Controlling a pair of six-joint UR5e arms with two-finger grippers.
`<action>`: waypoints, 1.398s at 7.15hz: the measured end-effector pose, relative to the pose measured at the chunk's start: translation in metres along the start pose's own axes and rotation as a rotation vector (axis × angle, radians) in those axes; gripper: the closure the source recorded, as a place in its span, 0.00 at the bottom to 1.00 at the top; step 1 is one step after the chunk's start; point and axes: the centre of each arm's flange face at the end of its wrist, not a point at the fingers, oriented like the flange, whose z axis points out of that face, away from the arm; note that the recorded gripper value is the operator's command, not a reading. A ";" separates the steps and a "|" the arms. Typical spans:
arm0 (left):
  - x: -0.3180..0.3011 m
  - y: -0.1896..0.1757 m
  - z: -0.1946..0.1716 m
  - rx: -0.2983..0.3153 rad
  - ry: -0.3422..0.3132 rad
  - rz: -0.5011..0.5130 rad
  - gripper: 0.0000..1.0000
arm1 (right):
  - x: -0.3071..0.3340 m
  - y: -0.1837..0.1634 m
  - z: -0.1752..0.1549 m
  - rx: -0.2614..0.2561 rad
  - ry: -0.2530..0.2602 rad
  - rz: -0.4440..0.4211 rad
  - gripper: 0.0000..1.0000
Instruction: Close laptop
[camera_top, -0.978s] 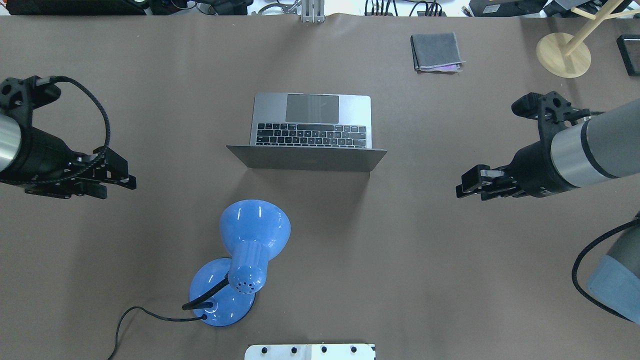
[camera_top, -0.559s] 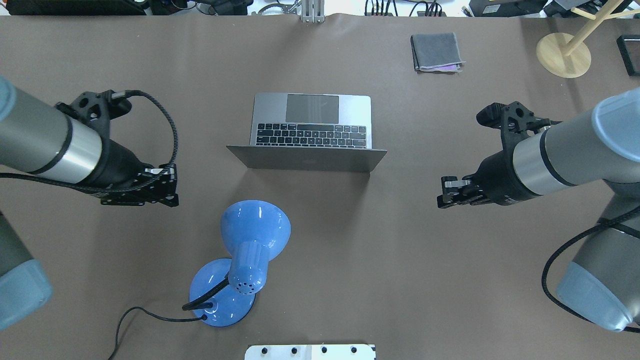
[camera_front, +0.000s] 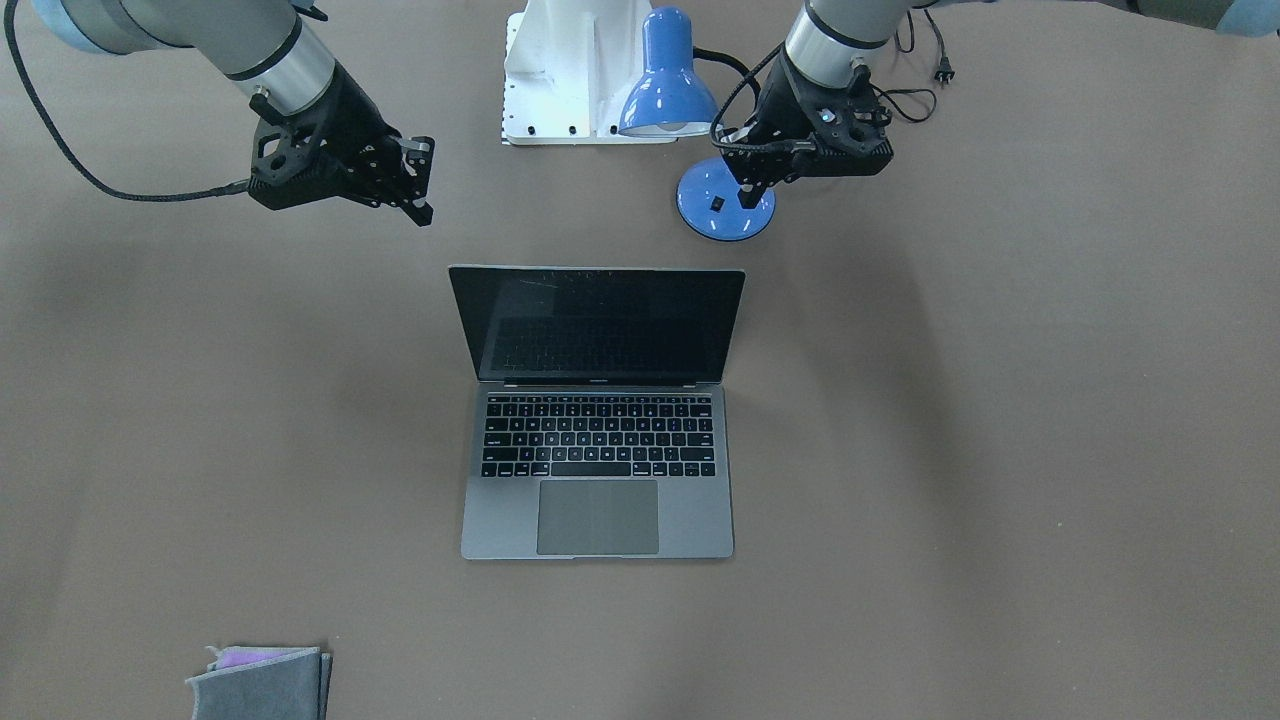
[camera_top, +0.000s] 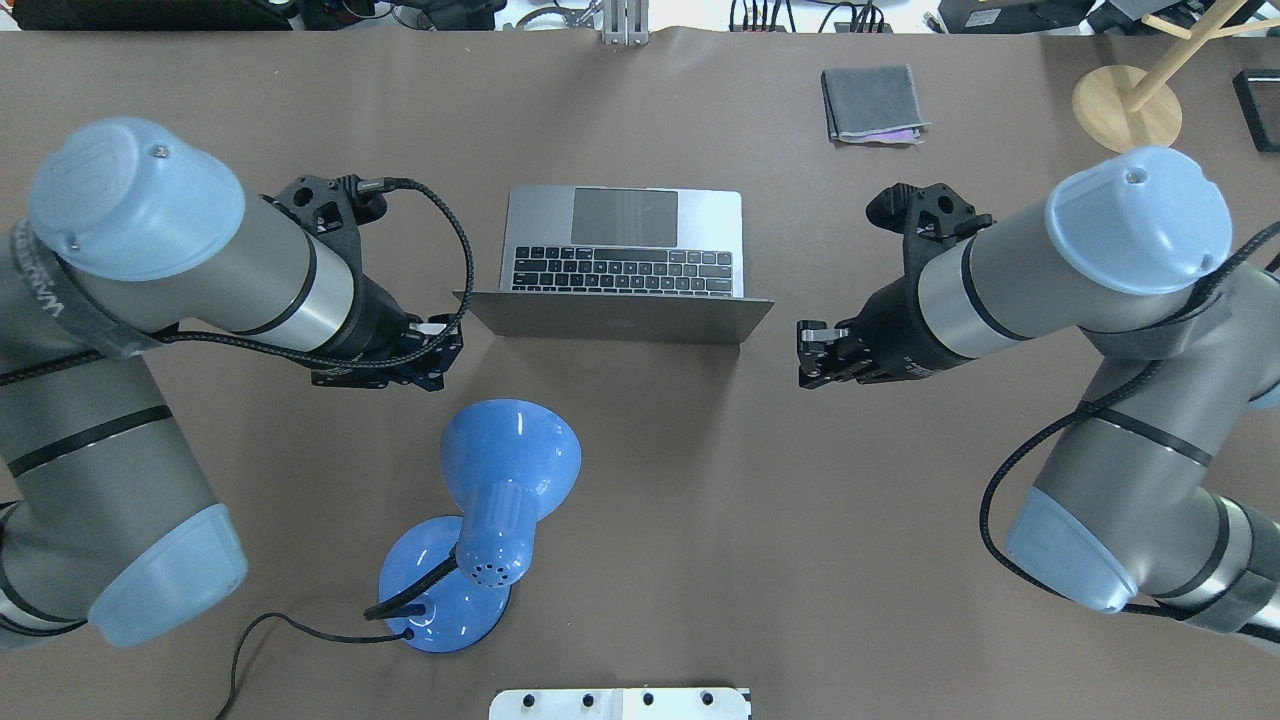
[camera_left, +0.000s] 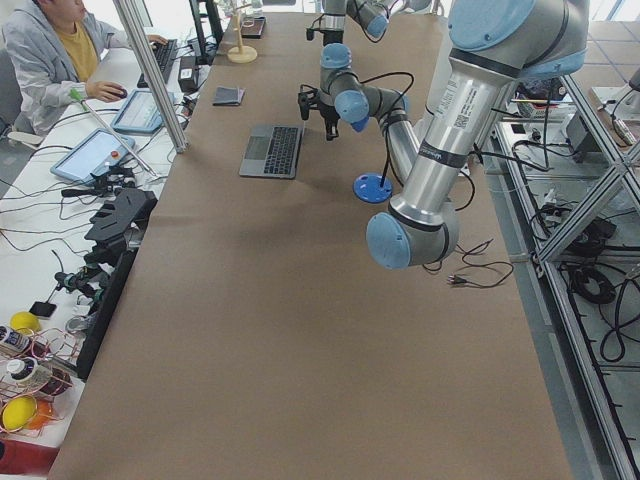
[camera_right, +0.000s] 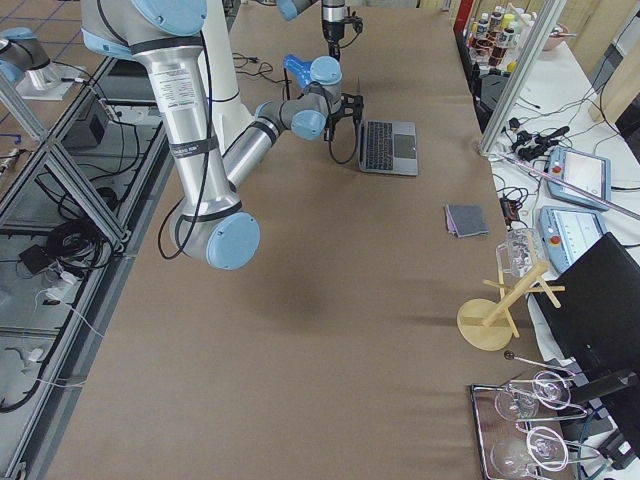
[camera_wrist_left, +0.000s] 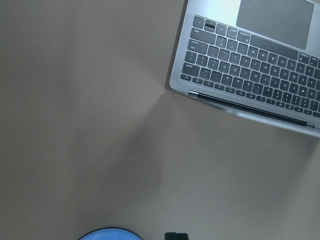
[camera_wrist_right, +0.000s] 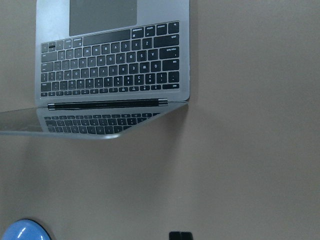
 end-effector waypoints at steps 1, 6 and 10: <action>0.008 -0.006 0.006 0.015 -0.007 0.002 1.00 | -0.006 -0.001 0.004 -0.002 -0.003 0.012 1.00; 0.019 -0.022 0.026 0.074 -0.015 0.039 1.00 | -0.037 -0.021 0.018 0.059 -0.009 0.031 1.00; 0.024 -0.032 0.038 0.108 0.005 0.053 1.00 | -0.048 -0.037 0.029 0.127 0.007 0.056 1.00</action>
